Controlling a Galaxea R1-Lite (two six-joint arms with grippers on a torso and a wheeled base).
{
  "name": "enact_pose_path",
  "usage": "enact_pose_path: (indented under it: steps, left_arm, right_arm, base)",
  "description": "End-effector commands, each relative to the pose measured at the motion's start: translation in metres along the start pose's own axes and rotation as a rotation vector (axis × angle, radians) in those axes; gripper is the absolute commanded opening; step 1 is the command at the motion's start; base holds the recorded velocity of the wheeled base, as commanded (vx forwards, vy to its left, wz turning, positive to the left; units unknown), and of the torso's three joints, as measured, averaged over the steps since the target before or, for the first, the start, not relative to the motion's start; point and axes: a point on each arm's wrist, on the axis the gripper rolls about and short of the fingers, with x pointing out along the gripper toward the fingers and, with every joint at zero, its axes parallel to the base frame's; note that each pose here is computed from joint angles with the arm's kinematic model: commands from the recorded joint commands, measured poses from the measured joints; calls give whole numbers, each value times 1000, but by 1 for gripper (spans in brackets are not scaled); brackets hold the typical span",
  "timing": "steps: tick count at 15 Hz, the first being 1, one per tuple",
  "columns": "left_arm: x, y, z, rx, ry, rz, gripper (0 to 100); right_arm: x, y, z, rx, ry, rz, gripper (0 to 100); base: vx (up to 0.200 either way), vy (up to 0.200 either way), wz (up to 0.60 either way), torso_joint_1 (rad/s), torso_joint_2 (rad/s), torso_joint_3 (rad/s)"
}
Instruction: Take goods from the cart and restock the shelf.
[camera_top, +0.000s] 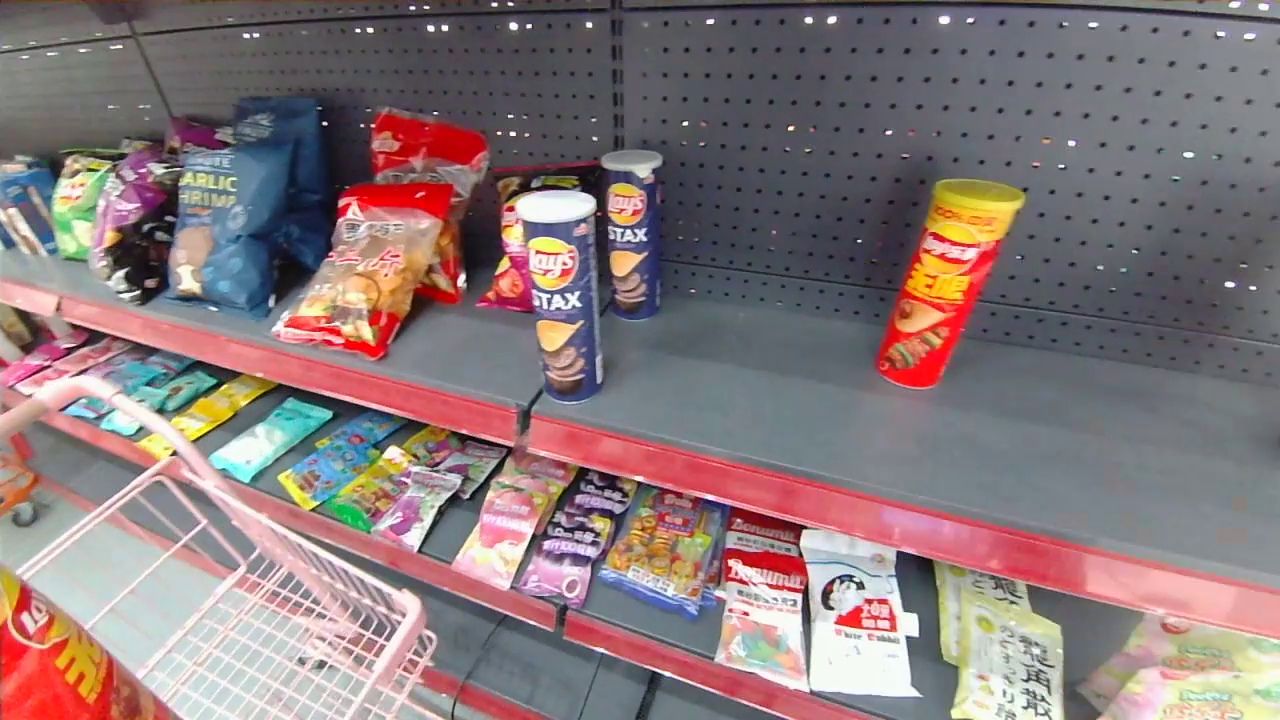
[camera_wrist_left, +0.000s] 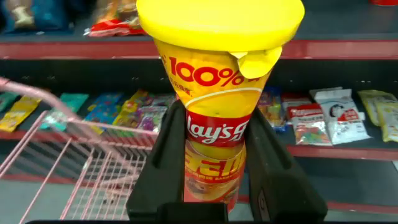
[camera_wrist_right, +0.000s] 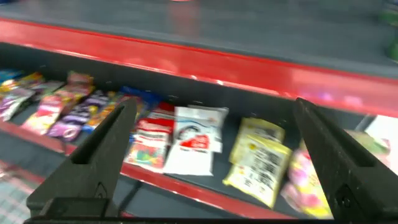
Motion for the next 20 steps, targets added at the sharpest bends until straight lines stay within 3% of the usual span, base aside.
enact_pose_path:
  steps: [1,3,6,8,11,14,19,20]
  left_arm:
    - [0,0,0,1,0,3,0]
    - [0,0,0,9,4,12,0]
    - [4,2,0,81,29,60,0]
    - [4,2,0,109,30,61,0]
    - [4,2,0,115,32,64,0]
    - [3,2,1,116,27,63,0]
    - [-1,1,0,126,5,58,0]
    - [-3,1,0,139,-5,58,0]
  right_arm:
    - [0,0,0,1,1,0,100]
    - [0,0,0,-1,1,0,100]
    - [0,0,0,-2,1,0,100]
    - [0,0,0,-2,1,1,100]
    - [0,0,0,-4,1,1,100]
    - [0,0,0,-5,2,1,100]
    - [0,0,0,-7,1,5,100]
    - [0,0,0,-8,4,6,100]
  base:
    - [0,0,-600,2,7,-2]
    - [0,0,-300,-1,1,-4]
    - [0,0,0,0,0,0]
    - [0,0,0,0,0,0]
    - [0,0,0,0,0,0]
    - [200,0,0,-7,-1,1]
    - [0,0,0,0,0,0]
    - [0,0,0,0,0,0]
